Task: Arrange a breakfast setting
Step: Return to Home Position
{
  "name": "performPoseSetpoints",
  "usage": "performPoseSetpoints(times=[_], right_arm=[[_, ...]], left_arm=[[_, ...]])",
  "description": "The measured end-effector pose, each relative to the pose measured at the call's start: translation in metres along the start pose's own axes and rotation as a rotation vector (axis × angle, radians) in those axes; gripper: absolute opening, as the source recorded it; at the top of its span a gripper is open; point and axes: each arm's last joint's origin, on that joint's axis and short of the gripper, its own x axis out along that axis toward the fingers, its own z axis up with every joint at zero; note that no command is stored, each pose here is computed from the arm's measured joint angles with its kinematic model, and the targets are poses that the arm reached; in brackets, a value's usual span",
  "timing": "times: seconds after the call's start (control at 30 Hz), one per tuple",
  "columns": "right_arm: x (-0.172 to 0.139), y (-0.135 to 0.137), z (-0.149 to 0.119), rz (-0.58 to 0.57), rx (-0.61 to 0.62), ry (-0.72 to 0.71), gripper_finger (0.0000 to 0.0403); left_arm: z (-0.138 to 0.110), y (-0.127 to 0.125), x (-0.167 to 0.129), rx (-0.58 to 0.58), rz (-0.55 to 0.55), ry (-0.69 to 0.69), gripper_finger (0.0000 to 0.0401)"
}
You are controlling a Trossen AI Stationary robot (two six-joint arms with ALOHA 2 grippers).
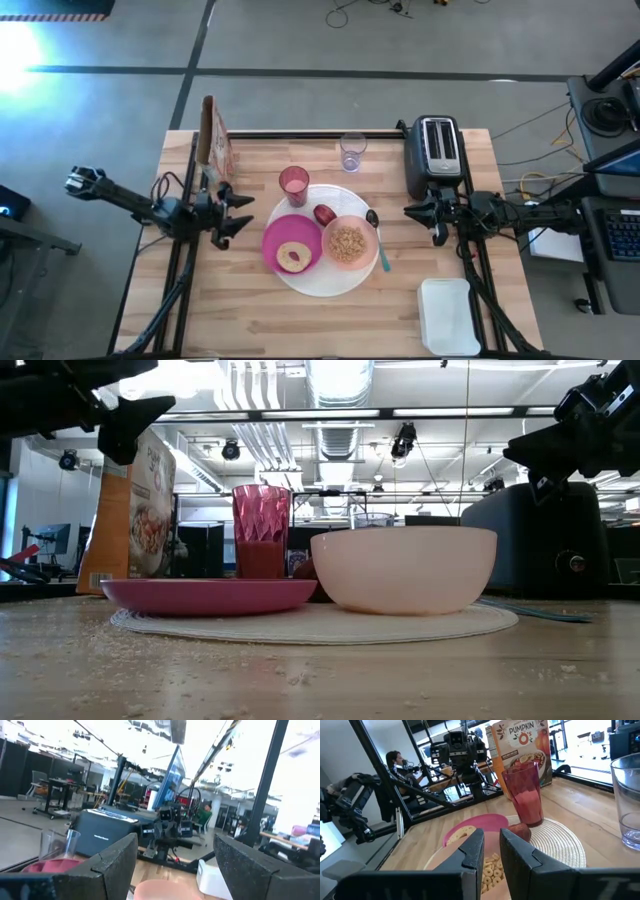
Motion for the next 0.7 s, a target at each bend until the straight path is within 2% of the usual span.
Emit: performPoseSetpoints(times=[0.33,0.7], right_arm=[[0.000,0.000,0.000,0.000,0.000,0.000,0.0052],[0.000,0.000,0.000,0.000,0.000,0.000,0.0052]], left_arm=[[0.005,0.005,-0.012,0.006,-0.002,-0.005,0.0245],[-0.001,0.011,-0.022,0.047,0.019,0.084,0.0245]])
